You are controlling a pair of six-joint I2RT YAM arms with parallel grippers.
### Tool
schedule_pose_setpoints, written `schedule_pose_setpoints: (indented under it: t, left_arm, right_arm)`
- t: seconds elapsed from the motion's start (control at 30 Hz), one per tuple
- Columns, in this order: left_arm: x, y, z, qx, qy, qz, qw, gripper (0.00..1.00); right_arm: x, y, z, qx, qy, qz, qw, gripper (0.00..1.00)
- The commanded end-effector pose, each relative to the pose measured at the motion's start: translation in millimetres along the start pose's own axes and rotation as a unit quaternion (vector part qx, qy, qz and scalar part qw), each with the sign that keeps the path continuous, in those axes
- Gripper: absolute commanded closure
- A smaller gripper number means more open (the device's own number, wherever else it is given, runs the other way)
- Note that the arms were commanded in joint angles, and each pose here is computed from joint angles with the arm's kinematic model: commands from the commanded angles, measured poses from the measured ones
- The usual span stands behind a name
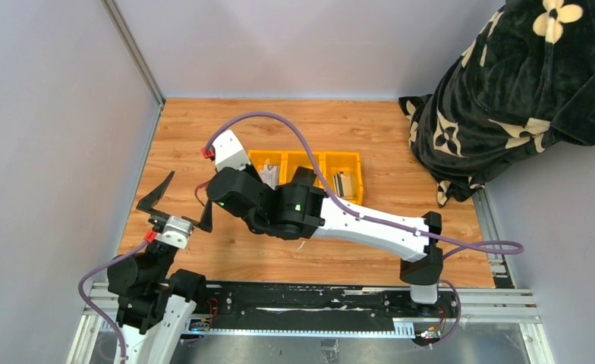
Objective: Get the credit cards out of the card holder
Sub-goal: Remove the credit card from the card holder.
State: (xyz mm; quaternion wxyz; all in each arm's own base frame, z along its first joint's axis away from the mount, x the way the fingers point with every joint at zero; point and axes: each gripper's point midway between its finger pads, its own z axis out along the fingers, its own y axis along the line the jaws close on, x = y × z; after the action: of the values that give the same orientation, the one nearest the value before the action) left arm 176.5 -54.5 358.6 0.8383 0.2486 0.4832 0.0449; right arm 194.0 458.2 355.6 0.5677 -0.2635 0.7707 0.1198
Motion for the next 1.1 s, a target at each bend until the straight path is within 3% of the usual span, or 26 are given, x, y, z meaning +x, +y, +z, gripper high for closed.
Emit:
schedule_pose_setpoints:
  t: [0.0, 0.23, 0.43, 0.67, 0.8, 0.97, 1.07]
  left_arm:
    - [0.1, -8.0, -0.7, 0.023, 0.017, -0.033, 0.999, 0.00]
    - [-3.9, -14.3, 12.0, 0.041, 0.037, -0.106, 0.993, 0.00]
    - [-26.5, -52.5, 11.5, 0.158, 0.040, -0.182, 0.970, 0.00]
    - [-29.9, -84.6, -3.5, 0.282, 0.090, -0.179, 0.938, 0.05]
    - [-31.7, -91.2, -12.1, 0.321, 0.103, -0.161, 0.928, 0.19]
    - [-36.2, -81.4, -9.4, 0.302, 0.089, -0.133, 0.940, 0.57]
    - [-43.7, -78.0, -8.3, 0.295, 0.077, -0.136, 0.943, 0.58]
  right_arm:
    - [-24.6, -1.5, -23.6, -0.030, -0.035, 0.042, 0.998, 1.00]
    - [-22.3, 4.7, -32.7, -0.076, -0.045, 0.051, 0.995, 1.00]
    - [-16.2, 9.0, -37.2, -0.102, -0.039, 0.044, 0.993, 1.00]
    - [-6.7, 13.5, -56.2, -0.187, -0.029, 0.032, 0.981, 1.00]
    - [-3.6, 6.7, -68.4, -0.238, -0.019, 0.040, 0.970, 1.00]
    - [-5.0, 8.3, -85.3, -0.282, -0.009, 0.033, 0.959, 1.00]
    - [-3.6, 8.8, -89.4, -0.290, -0.003, 0.029, 0.957, 1.00]
